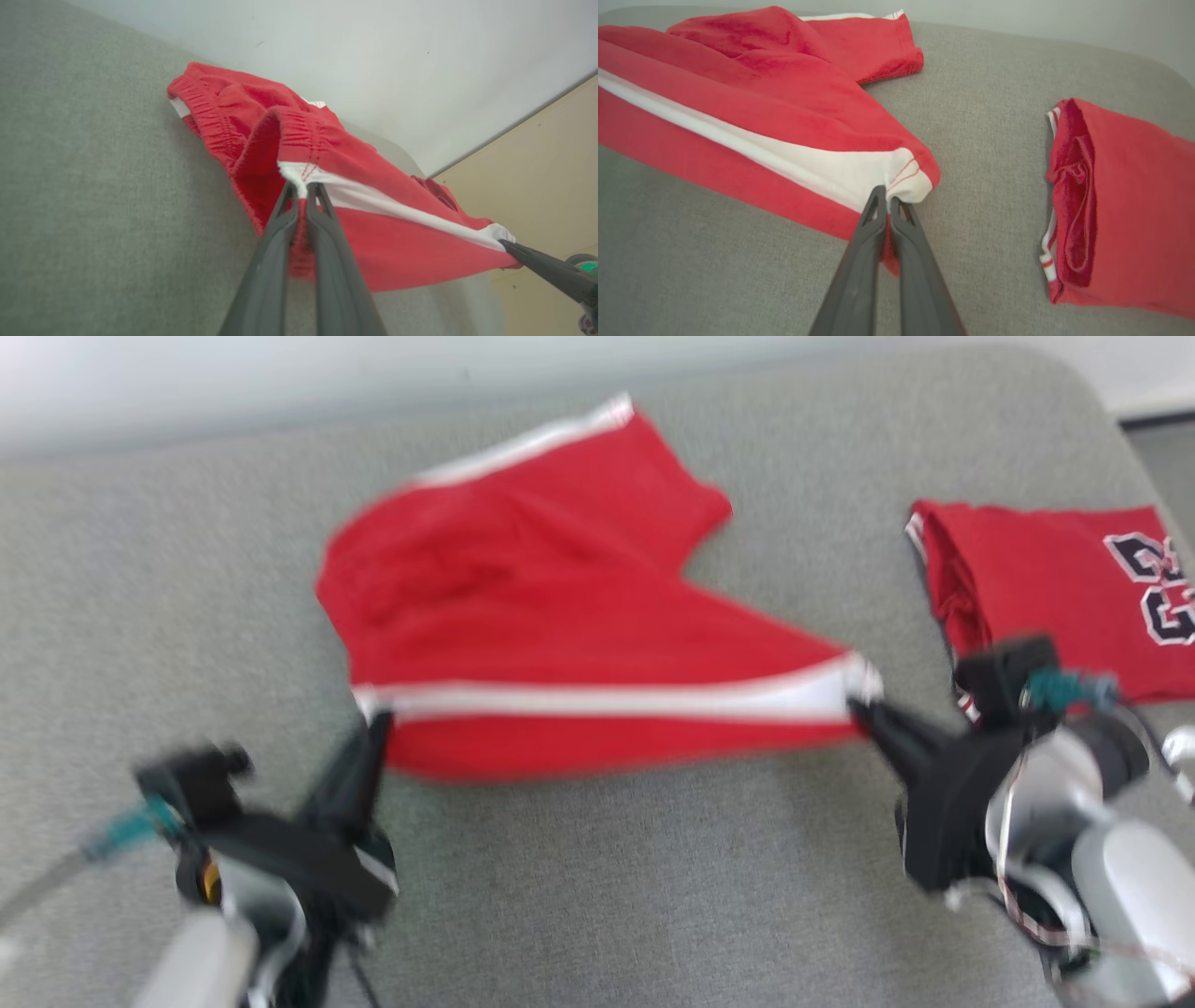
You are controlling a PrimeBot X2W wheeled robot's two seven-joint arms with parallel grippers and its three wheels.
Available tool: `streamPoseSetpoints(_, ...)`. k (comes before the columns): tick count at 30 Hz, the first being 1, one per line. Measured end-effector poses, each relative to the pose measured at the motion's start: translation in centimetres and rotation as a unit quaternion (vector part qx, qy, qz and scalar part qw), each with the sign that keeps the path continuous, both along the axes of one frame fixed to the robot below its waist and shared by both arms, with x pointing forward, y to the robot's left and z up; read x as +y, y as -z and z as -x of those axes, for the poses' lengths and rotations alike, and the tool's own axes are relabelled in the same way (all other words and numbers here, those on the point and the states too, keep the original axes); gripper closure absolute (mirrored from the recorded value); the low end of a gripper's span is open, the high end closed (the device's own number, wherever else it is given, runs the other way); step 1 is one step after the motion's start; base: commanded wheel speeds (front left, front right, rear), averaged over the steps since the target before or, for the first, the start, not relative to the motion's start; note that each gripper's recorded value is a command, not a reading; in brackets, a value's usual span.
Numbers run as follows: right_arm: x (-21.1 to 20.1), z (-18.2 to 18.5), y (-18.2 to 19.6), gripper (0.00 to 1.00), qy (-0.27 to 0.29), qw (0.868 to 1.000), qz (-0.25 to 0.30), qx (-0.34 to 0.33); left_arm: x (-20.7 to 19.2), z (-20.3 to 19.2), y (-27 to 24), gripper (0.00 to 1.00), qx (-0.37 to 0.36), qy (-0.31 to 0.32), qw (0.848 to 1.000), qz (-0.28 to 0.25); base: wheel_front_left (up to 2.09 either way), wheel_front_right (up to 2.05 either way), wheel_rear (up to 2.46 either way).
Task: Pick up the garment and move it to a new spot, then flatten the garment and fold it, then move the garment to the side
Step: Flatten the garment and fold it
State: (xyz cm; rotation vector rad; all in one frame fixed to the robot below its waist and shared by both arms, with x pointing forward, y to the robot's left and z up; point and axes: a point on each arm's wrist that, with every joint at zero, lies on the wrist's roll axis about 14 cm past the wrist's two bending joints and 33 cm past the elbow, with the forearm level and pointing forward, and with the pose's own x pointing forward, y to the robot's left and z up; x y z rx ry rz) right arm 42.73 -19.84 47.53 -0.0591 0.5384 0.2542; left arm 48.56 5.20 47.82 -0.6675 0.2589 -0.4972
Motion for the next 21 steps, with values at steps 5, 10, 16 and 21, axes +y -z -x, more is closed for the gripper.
streamPoseSetpoints(5, 0.0, 4.6, 1.5, 1.00, 0.004, 0.999, -0.001, 0.050, 0.3, 4.3, 2.5, 1.00, 0.003, 0.015, 0.997, -0.080, 0.00, 0.00, 0.00)
streamPoseSetpoints(10, -0.2, 8.7, 3.3, 1.00, 0.007, 0.994, -0.009, 0.106, 0.6, 7.3, 3.8, 1.00, 0.009, 0.012, 0.995, -0.097, 0.00, 0.00, 0.00)
streamPoseSetpoints(16, -0.6, 11.9, 3.8, 1.00, 0.009, 0.989, -0.014, 0.146, 0.7, 10.6, 5.0, 1.00, 0.024, 0.023, 0.994, -0.104, 0.00, 0.00, 0.00)
streamPoseSetpoints(21, -0.7, 13.4, 3.6, 1.00, 0.007, 0.987, -0.017, 0.161, 1.1, 12.4, 5.2, 1.00, 0.028, 0.033, 0.993, -0.106, 0.00, 0.00, 0.00)
